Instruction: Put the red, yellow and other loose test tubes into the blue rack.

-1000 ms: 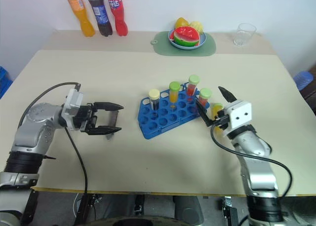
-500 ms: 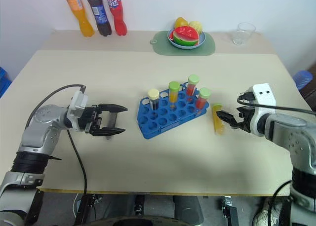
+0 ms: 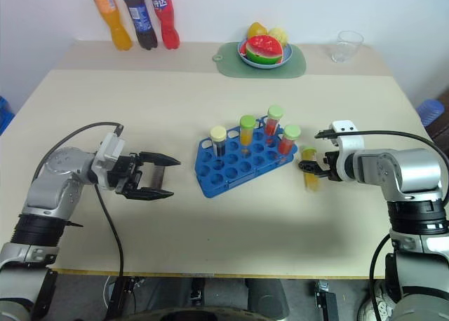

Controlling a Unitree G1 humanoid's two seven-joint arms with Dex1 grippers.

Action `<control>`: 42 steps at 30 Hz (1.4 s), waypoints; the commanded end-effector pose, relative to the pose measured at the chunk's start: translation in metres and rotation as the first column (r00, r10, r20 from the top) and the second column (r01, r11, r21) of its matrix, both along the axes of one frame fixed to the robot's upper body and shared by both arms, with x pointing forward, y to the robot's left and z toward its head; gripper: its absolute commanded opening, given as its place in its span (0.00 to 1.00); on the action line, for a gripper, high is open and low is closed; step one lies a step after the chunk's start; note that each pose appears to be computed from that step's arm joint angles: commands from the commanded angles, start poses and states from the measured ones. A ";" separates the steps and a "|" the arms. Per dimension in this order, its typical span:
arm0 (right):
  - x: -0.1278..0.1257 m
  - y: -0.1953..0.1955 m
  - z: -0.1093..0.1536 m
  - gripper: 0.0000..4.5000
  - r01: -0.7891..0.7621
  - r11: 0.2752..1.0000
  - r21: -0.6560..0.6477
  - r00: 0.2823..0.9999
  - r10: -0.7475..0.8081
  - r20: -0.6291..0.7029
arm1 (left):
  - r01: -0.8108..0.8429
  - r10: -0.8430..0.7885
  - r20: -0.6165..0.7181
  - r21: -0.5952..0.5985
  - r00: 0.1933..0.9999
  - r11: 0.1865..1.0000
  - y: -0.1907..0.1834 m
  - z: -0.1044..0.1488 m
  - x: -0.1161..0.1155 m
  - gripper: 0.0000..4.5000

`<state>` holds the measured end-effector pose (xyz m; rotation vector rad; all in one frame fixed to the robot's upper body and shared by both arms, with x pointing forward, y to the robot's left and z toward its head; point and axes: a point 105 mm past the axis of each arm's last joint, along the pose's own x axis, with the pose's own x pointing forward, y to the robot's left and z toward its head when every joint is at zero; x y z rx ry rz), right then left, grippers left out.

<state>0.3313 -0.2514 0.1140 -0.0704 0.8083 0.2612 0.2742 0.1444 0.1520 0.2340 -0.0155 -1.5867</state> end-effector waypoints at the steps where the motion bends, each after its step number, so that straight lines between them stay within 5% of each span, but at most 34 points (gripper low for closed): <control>1: 0.005 0.000 -0.003 0.87 -0.029 0.999 -0.042 0.999 0.028 -0.019 | 0.013 -0.014 0.035 0.003 0.999 1.000 -0.001 0.009 -0.003 0.82; 8: -0.005 0.001 -0.003 0.19 -0.141 0.987 -0.083 0.986 0.132 -0.106 | 0.005 -0.005 0.029 -0.001 1.000 1.000 -0.001 0.007 -0.003 0.82; 14: -0.013 -0.001 0.019 0.19 -0.236 0.969 -0.077 0.969 0.240 0.052 | -0.008 0.008 0.028 -0.013 1.000 1.000 -0.002 0.006 -0.003 0.82; 17: -0.038 0.018 0.030 0.19 -0.414 0.910 -0.022 0.887 0.409 0.213 | -0.016 0.017 0.029 -0.018 0.999 1.000 -0.002 0.006 -0.001 0.82; 23: -0.072 0.057 0.047 0.19 -0.581 0.803 -0.135 0.674 0.567 0.473 | -0.022 0.022 0.028 -0.026 0.999 0.999 -0.003 0.006 0.003 0.82; 31: -0.045 0.097 0.089 0.19 -0.533 0.844 -0.060 0.442 0.339 0.831 | -0.020 0.021 0.030 -0.039 0.999 0.999 -0.006 0.009 0.012 0.82; 42: -0.018 0.123 0.074 0.19 -0.450 0.893 0.025 0.379 0.166 0.910 | -0.073 0.076 0.037 -0.073 0.996 0.995 -0.004 0.013 0.018 0.82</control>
